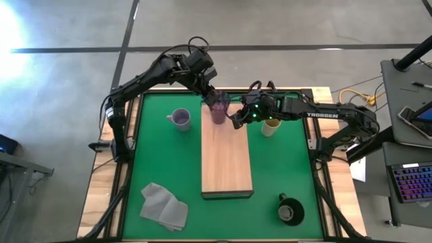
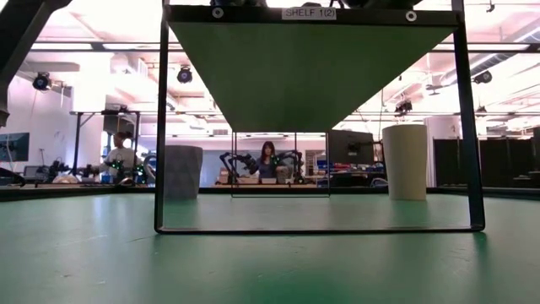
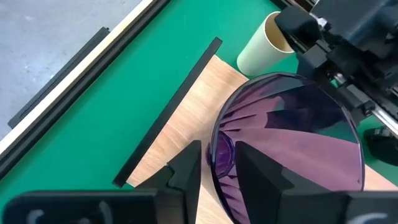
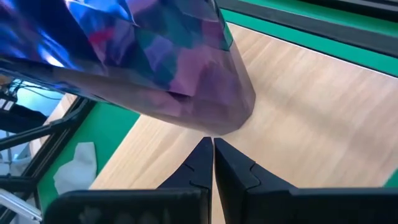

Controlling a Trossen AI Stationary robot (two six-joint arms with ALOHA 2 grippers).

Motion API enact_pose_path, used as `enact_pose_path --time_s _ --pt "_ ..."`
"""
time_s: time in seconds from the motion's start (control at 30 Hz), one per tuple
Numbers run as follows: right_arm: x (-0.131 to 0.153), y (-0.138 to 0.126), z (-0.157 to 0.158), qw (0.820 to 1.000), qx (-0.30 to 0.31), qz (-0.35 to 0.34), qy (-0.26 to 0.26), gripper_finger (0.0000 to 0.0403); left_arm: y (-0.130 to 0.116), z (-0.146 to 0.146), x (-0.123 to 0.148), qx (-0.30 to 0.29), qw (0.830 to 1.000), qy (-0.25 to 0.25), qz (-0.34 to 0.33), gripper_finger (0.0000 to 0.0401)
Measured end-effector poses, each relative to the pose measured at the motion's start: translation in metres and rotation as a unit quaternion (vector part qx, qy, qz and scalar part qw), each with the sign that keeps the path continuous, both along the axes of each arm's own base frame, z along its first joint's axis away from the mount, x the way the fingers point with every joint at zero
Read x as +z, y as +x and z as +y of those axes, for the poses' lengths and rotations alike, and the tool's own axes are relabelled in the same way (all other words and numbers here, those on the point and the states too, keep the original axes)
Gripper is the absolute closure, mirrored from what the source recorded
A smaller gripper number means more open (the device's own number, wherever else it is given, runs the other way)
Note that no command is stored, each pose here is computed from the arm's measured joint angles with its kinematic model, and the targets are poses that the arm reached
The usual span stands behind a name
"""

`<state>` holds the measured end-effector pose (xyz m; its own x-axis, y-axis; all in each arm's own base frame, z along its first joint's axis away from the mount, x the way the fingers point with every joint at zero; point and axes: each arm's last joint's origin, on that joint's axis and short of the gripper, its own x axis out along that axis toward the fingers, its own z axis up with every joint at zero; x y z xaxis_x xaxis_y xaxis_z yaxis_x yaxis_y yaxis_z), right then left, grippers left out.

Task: Stack small to large cups/mugs on shelf
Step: Put the violet cup on the shelf

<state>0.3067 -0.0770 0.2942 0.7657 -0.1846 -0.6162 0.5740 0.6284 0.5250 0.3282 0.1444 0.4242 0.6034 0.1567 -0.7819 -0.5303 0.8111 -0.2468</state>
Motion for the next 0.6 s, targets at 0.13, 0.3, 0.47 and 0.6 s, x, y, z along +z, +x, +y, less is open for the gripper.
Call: enact_pose_path --time_s 0.13,0.3,0.47,0.6 --pt "0.002 -0.003 0.001 1.000 0.000 0.004 -0.006 0.0394 0.002 0.001 -0.002 0.001 1.000 0.002 -0.004 0.0317" --pt "0.003 -0.004 0.001 1.000 0.002 0.004 -0.009 0.0394 0.007 0.004 -0.012 0.003 1.000 0.000 -0.002 0.0317" --pt "0.000 -0.007 0.002 1.000 0.002 0.026 -0.003 0.0394 0.011 0.005 -0.015 0.003 1.000 0.002 -0.009 0.0317" --pt "-0.002 -0.008 0.002 0.999 0.002 0.037 0.000 0.0394 0.014 0.006 -0.009 0.000 0.999 0.012 -0.042 0.0317"
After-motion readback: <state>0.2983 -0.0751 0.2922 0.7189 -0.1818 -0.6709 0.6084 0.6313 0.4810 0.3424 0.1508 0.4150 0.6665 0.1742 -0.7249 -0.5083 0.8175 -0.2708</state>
